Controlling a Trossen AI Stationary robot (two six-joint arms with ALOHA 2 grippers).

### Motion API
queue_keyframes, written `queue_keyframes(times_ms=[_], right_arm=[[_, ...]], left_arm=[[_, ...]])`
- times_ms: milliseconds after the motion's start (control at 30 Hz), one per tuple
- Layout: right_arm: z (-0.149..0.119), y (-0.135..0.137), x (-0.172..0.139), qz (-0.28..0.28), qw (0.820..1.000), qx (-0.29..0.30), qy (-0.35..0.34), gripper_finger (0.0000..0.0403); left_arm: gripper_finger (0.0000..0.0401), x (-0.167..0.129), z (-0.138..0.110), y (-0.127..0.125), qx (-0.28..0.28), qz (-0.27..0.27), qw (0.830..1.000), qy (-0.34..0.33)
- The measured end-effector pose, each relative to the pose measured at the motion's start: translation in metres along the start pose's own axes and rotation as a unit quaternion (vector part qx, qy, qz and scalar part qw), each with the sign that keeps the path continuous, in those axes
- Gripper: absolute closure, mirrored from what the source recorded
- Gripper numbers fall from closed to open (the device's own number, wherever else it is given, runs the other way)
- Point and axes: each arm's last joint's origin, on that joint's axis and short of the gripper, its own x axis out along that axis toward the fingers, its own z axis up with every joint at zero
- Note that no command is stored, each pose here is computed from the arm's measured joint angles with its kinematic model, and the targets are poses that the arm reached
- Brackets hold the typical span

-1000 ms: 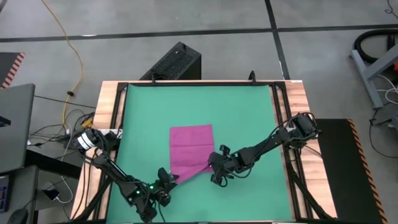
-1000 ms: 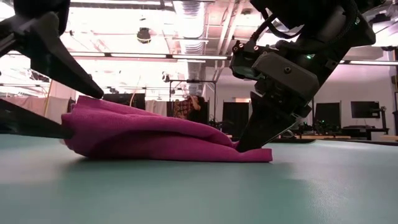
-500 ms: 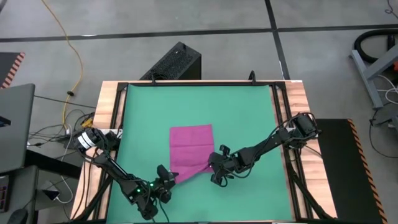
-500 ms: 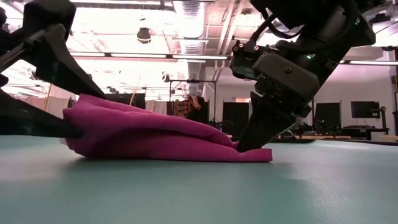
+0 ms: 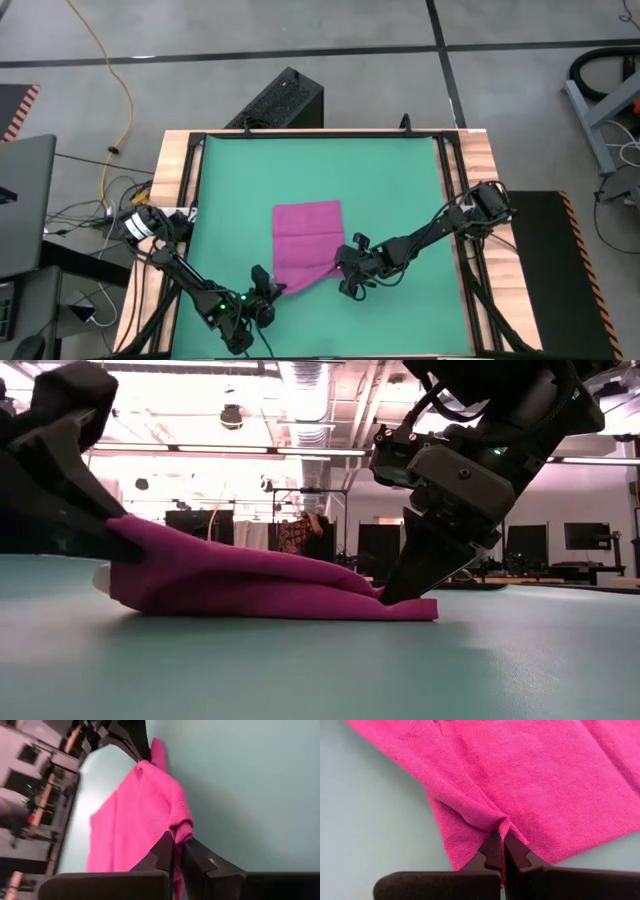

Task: Roll towel
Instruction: Roll the pink towel

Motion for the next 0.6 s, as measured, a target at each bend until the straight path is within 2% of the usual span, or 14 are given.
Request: queue_keyframes(times_ms=[233,433,600], right_arm=[[0.001,0.001,0.0,0.004,1.0,0.001,-0.002,0.0393],[0.001,0.001,0.0,0.004,1.0,0.001,-0.001,0.0393],[0.0,0.001,0.0,0.005,1.0,0.001,0.001,0.0393]], left_arm=[[0.0399,0.005,-0.003,0.004,-0.107,-0.088,0.99,0.039],[0.04,0.003,-0.002,0.012,-0.151,-0.076,0.984,0.048],[0.0401,-0.011,0.013,0.037,-0.202,-0.057,0.978,0.015]])
